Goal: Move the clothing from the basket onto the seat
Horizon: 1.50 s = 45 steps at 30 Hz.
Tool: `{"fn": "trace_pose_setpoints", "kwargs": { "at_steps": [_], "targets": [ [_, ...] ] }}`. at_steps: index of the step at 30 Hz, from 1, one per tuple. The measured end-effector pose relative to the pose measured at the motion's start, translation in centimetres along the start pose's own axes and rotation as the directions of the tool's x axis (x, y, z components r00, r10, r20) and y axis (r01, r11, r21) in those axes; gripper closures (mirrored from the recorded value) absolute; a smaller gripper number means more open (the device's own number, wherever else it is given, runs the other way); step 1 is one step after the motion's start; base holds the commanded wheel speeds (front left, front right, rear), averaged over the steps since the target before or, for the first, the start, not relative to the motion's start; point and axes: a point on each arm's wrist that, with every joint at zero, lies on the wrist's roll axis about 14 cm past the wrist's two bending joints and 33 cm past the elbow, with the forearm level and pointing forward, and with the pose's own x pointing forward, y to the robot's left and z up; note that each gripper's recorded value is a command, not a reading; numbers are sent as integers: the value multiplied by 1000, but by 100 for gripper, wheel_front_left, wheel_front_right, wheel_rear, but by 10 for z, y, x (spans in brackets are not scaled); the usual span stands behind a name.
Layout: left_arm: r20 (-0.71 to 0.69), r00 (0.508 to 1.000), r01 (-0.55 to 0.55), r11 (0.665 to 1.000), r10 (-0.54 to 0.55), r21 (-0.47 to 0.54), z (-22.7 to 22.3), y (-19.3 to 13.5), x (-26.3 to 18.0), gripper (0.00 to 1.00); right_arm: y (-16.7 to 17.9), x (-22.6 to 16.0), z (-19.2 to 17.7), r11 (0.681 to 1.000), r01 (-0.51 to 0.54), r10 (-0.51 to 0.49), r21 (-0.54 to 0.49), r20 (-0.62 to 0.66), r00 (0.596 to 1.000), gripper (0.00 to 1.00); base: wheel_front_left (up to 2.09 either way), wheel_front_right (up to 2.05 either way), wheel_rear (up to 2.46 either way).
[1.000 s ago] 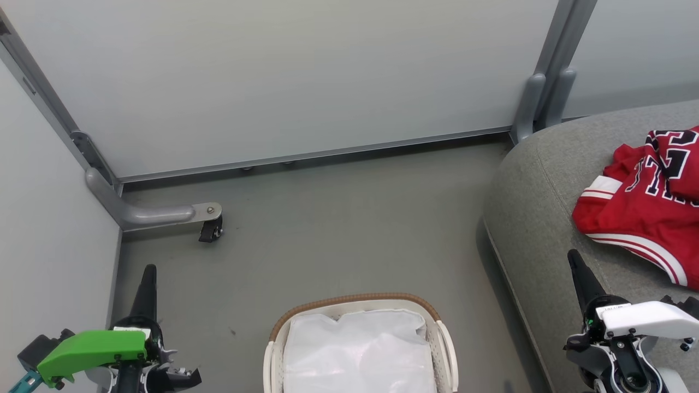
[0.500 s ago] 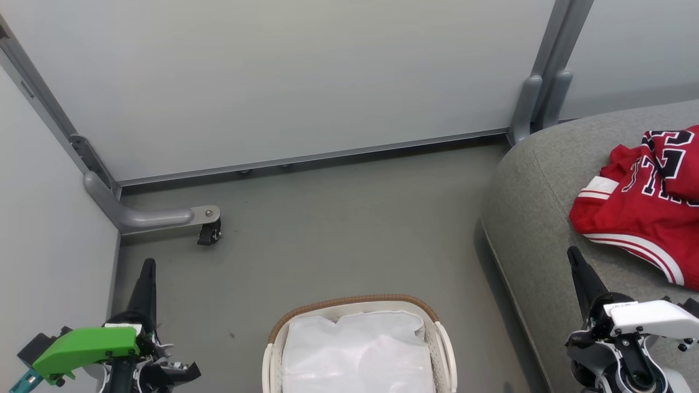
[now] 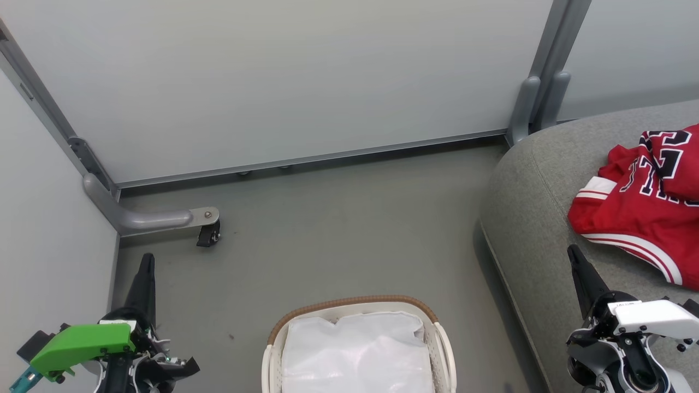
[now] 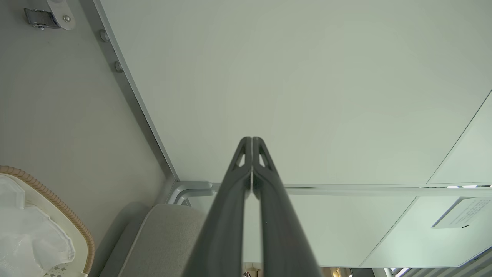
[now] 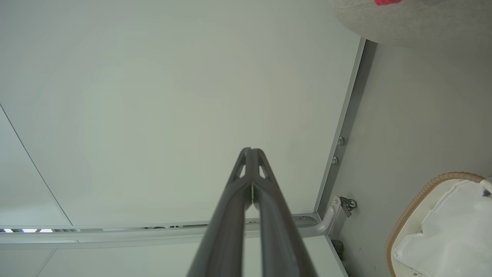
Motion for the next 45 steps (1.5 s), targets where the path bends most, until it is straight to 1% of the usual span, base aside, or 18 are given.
{"fn": "trace_pose_setpoints", "kwargs": {
  "at_steps": [45],
  "targets": [
    [1,1000,0,1000,0,0,0,0,0,100,0,0,0,1000,0,0,0,0,1000,100,0,0,0]
  ]
}}
